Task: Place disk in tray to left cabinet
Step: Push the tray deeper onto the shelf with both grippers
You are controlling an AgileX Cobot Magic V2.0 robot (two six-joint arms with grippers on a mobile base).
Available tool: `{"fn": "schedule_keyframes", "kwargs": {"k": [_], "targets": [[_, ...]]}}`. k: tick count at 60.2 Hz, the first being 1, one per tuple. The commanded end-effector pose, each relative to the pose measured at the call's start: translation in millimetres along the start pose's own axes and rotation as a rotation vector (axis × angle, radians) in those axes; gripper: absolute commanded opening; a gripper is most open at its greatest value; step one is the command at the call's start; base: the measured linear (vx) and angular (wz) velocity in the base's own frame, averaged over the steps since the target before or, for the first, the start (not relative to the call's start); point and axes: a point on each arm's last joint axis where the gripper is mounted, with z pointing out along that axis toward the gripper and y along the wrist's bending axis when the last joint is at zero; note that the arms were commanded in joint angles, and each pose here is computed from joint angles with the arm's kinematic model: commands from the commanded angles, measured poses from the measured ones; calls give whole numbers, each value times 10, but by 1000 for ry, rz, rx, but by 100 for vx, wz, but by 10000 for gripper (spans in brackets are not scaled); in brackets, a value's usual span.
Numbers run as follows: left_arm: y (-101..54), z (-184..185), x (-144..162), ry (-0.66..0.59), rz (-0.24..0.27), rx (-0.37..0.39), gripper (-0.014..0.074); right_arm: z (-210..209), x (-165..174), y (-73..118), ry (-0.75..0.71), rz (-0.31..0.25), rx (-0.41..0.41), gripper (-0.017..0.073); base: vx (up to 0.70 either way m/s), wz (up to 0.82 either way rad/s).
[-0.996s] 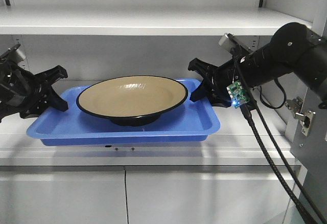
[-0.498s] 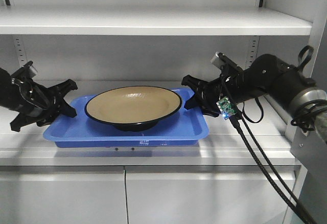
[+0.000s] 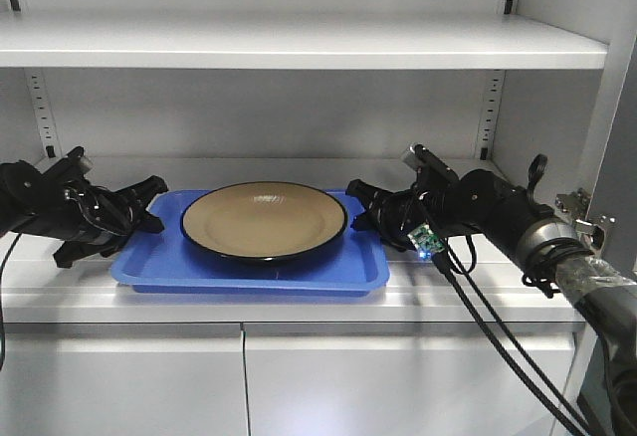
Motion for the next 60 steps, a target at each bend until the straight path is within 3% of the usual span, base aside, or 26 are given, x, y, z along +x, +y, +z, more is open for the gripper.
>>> {"fn": "schedule_keyframes", "kwargs": {"k": [1,13,28,39,47,60], "targets": [[-263,-225,-239,-209,-28,97,1,-352,-299,374,-192,-42,-112,1,0,0],[-260,-168,-336,-365,-34,121,3,-374,-398,389,-311,-103,-121,9,0,0],[-257,-169,-360,-397,-27,123,41,-384,-425,393,-348,-175,-112,44,0,0],[-256,-167,-354,-395,69,102,132,-388,-436,389,-359,-211,-104,120,0,0],[-257,-169,-359,-404,143,88,248,-392,-447,377,-366,-232,-94,214,0,0],[-259,-175,-372,-422,171,84,420,-392,-454,360,-373,-281,-67,374,0,0]]}}
